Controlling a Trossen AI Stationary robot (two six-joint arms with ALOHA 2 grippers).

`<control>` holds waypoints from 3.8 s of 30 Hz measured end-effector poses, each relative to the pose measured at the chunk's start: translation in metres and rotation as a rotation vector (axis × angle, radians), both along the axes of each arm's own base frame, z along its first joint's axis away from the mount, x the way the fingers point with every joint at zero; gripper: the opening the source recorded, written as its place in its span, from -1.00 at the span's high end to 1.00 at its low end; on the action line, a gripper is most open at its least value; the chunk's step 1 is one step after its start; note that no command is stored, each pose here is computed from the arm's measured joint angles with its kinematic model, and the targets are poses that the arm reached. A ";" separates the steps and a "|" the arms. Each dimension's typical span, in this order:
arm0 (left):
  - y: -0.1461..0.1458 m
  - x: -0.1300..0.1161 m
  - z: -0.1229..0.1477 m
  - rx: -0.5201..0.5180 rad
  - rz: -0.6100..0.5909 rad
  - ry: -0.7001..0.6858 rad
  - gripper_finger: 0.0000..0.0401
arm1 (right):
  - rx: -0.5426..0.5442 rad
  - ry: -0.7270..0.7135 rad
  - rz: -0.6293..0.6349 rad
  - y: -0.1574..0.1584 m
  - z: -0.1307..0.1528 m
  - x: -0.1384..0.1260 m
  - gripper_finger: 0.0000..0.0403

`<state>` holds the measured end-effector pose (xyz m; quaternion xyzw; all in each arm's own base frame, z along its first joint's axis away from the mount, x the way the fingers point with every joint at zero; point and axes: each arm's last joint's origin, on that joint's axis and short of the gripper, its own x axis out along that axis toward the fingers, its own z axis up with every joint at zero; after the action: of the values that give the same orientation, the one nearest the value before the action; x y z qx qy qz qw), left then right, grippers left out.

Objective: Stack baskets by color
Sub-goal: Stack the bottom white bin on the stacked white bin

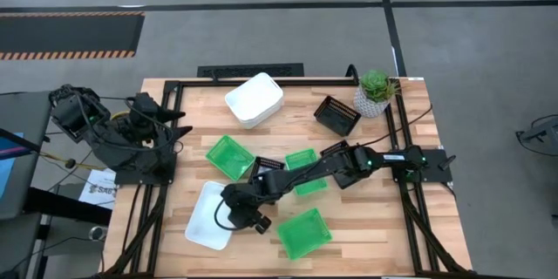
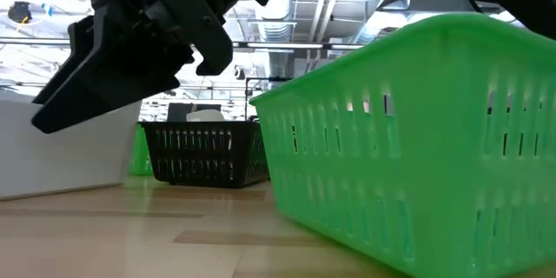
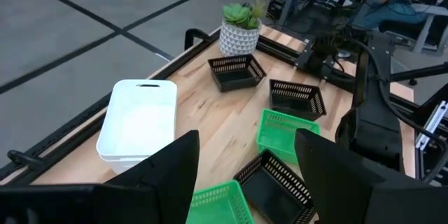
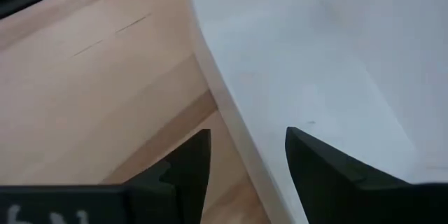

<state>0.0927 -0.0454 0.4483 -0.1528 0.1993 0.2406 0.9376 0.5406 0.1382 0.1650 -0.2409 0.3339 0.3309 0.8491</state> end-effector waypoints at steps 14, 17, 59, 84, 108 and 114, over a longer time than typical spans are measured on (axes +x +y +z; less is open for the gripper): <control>-0.001 0.000 -0.001 -0.025 -0.015 0.011 -0.12 | -0.052 0.024 -0.068 -0.004 -0.011 -0.001 0.38; -0.001 0.000 -0.001 -0.029 -0.017 0.012 -0.12 | -0.099 0.023 -0.086 -0.004 -0.015 -0.003 0.57; 0.022 -0.024 0.013 0.092 0.032 -0.092 -0.12 | -0.298 0.025 -0.455 -0.200 0.144 -0.057 0.98; 0.006 -0.004 -0.024 0.188 0.074 -0.019 -0.12 | -0.211 -0.021 -0.475 -0.293 0.145 -0.074 0.96; -0.008 0.015 -0.034 0.166 0.144 -0.034 -0.12 | -0.189 0.082 -0.305 -0.350 0.110 -0.095 0.96; -0.009 0.015 -0.035 0.168 0.142 -0.030 -0.12 | -0.198 0.074 -0.275 -0.348 0.109 -0.093 0.97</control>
<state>0.1079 -0.0540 0.4135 -0.0911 0.1530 0.3201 0.9305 0.4471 -0.2099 0.2735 -0.2629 0.4255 0.1856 0.8458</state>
